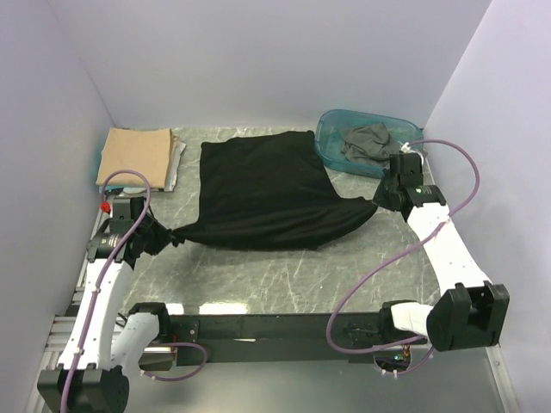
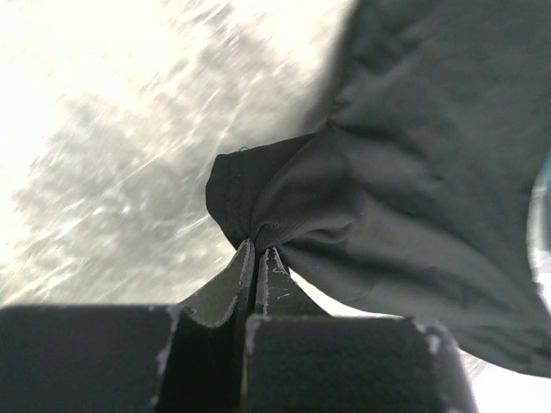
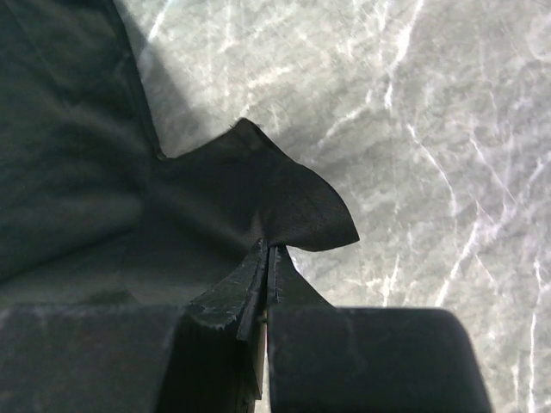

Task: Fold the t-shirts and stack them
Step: Flatten the tshirt out

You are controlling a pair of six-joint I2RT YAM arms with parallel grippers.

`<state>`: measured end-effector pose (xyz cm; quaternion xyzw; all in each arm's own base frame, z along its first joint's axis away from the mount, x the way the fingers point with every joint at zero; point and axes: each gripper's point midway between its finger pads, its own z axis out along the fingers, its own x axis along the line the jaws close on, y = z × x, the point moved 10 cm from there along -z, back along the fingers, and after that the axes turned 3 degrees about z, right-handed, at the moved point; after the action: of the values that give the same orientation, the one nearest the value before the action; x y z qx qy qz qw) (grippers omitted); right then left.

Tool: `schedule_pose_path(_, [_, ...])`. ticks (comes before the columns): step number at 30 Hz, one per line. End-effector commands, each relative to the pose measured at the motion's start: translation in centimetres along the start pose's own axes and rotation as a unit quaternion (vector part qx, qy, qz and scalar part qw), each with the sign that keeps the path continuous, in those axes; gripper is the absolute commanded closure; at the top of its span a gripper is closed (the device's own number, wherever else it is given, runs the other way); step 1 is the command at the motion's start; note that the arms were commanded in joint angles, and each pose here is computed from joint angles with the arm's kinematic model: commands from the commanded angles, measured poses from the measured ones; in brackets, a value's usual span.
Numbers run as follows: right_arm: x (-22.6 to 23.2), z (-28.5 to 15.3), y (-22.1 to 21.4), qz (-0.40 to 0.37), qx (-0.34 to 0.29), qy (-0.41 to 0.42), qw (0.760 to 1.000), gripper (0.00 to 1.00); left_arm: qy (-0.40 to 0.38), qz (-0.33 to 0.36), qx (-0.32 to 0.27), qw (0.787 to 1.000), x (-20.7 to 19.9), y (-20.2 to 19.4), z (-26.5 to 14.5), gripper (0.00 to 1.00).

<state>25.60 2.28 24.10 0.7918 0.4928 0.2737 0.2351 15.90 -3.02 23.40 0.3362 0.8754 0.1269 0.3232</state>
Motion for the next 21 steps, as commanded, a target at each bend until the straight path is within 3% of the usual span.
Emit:
schedule_pose_path(1, [-1.2, -0.4, -1.2, -0.007, 0.008, -0.03, 0.999, 1.0, 0.028, 0.012, 0.032, 0.999, 0.5, -0.5, -0.4, 0.99])
schedule_pose_path(5, [-1.5, 0.2, -1.6, -0.008, 0.006, -0.035, 0.999, 1.0, 0.037, 0.006, 0.014, 0.999, 0.8, -0.4, 0.3, 0.99])
schedule_pose_path(13, [-0.5, 4.6, -0.4, -0.012, 0.034, -0.068, 0.997, 1.0, 0.081, 0.004, 0.04, 0.996, 0.8, -0.2, 5.6, 0.99])
schedule_pose_path(21, [1.5, 9.5, 1.5, -0.01, 0.039, -0.058, 0.998, 1.0, 0.034, -0.009, 0.046, 0.998, -2.4, 1.8, 10.5, 0.99])
